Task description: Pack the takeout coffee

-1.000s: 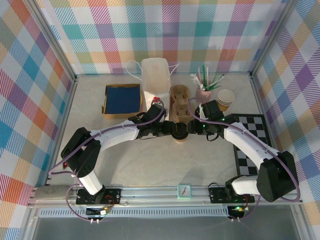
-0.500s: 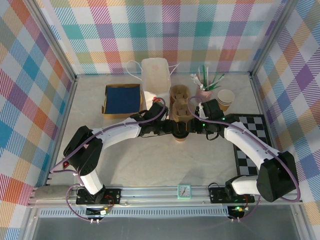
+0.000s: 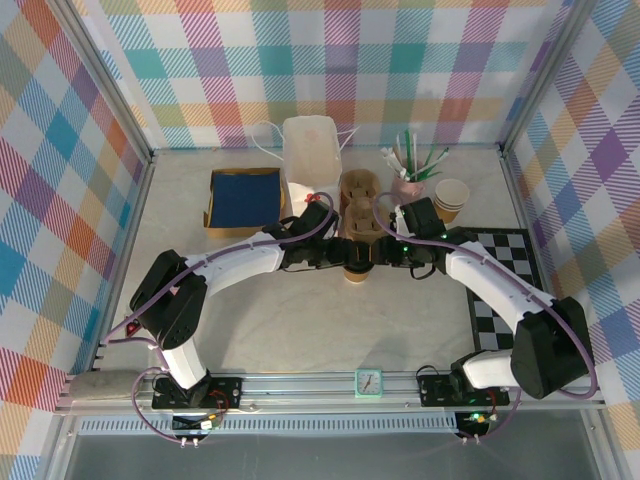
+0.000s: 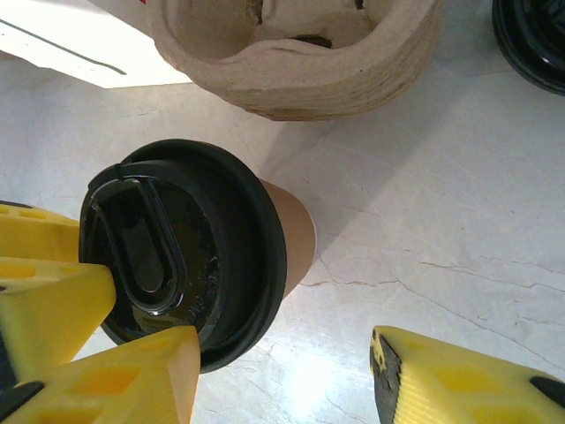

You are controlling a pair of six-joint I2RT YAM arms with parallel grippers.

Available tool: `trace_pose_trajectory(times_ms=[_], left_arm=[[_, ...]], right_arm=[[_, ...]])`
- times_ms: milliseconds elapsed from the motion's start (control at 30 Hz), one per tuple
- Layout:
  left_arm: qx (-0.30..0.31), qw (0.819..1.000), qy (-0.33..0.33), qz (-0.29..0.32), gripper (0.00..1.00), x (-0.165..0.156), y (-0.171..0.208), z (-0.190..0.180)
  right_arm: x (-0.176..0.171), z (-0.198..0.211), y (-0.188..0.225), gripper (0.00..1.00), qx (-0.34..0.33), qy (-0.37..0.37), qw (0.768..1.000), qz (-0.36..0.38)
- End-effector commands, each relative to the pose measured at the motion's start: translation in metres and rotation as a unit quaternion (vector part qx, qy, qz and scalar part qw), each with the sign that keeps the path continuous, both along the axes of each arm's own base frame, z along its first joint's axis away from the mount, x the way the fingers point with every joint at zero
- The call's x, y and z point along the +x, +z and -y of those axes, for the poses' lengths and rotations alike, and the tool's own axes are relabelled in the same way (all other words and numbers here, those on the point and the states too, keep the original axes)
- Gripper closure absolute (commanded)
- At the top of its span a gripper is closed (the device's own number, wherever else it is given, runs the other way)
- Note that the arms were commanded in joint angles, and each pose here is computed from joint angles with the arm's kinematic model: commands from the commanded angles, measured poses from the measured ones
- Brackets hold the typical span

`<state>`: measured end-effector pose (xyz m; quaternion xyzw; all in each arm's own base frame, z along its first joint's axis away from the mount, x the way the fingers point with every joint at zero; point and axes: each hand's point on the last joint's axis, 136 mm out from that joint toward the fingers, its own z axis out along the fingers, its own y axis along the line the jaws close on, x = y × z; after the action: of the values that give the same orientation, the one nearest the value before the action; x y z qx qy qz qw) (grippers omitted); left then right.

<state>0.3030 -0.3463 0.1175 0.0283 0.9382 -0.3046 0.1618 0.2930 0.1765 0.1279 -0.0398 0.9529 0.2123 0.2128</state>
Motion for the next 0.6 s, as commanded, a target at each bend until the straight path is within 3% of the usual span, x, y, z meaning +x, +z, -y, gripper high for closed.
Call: trace_pose_trajectory(times_ms=[0,567], left_arm=[[0.003,1.0,-0.009,0.007,0.49,-0.002,0.01,0.002],[-0.002,1.0,0.018,0.014,0.49,0.005,0.016,-0.016]], right_arm=[[0.003,-0.006,0.003,0.45,0.017,0.005,1.0,0.0],[0.009,-0.017,0.0,0.46,0.035,0.018,0.999,-0.01]])
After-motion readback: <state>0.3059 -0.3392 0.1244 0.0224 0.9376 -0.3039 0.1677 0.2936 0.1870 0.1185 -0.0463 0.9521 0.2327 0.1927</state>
